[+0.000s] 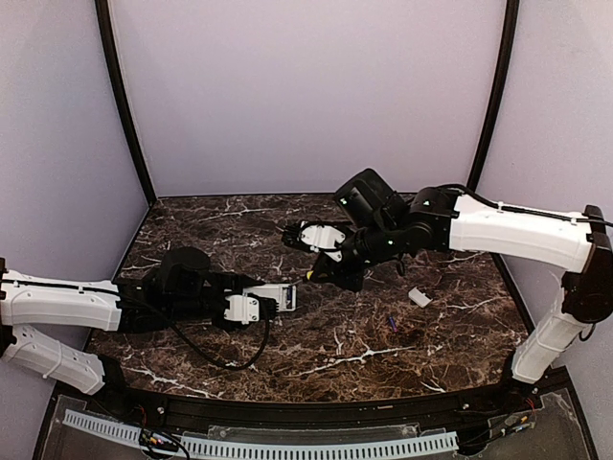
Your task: Unload the batteries from the remote control
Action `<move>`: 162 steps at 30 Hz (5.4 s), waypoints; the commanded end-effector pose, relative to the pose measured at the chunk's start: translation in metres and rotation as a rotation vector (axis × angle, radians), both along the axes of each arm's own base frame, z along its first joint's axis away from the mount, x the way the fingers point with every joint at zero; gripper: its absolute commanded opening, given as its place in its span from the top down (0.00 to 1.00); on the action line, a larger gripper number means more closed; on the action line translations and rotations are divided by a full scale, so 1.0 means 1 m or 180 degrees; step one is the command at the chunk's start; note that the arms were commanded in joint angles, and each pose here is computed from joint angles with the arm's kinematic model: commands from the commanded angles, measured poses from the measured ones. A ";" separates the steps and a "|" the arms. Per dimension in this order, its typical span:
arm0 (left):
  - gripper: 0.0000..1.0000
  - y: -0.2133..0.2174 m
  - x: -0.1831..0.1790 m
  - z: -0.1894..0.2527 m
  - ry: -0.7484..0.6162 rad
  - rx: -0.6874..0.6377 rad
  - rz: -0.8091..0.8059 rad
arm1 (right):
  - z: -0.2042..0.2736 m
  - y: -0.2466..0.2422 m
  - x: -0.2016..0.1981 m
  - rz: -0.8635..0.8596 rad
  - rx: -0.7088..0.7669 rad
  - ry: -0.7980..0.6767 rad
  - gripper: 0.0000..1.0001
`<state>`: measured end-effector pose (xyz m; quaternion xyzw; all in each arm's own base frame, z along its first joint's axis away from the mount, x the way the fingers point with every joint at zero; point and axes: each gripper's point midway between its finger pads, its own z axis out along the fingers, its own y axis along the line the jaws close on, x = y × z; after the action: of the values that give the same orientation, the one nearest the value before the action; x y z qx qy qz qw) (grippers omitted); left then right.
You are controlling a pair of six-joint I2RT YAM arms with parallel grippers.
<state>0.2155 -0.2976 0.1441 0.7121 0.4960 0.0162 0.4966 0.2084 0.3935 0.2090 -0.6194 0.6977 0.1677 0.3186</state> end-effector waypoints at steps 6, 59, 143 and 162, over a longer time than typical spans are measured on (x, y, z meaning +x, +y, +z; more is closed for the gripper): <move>1.00 -0.004 0.004 0.023 -0.0182 -0.0214 0.0037 | -0.013 0.004 -0.007 0.0082 -0.0035 0.0223 1.00; 1.00 0.000 0.018 0.014 -0.0336 -0.0081 0.0215 | -0.039 0.003 -0.015 0.0126 -0.0195 0.0500 1.00; 0.88 0.172 0.076 -0.102 0.1698 -0.1900 0.4794 | -0.018 -0.092 0.069 -0.2562 0.1004 0.0200 1.00; 0.18 0.179 0.067 -0.112 0.1720 -0.1887 0.4807 | -0.020 -0.089 0.068 -0.2539 0.1001 0.0249 1.00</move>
<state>0.2873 -0.1237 0.0342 0.0148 0.9207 0.0415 0.3877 0.2715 0.2995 0.1821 -0.2490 0.8644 0.1439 0.4124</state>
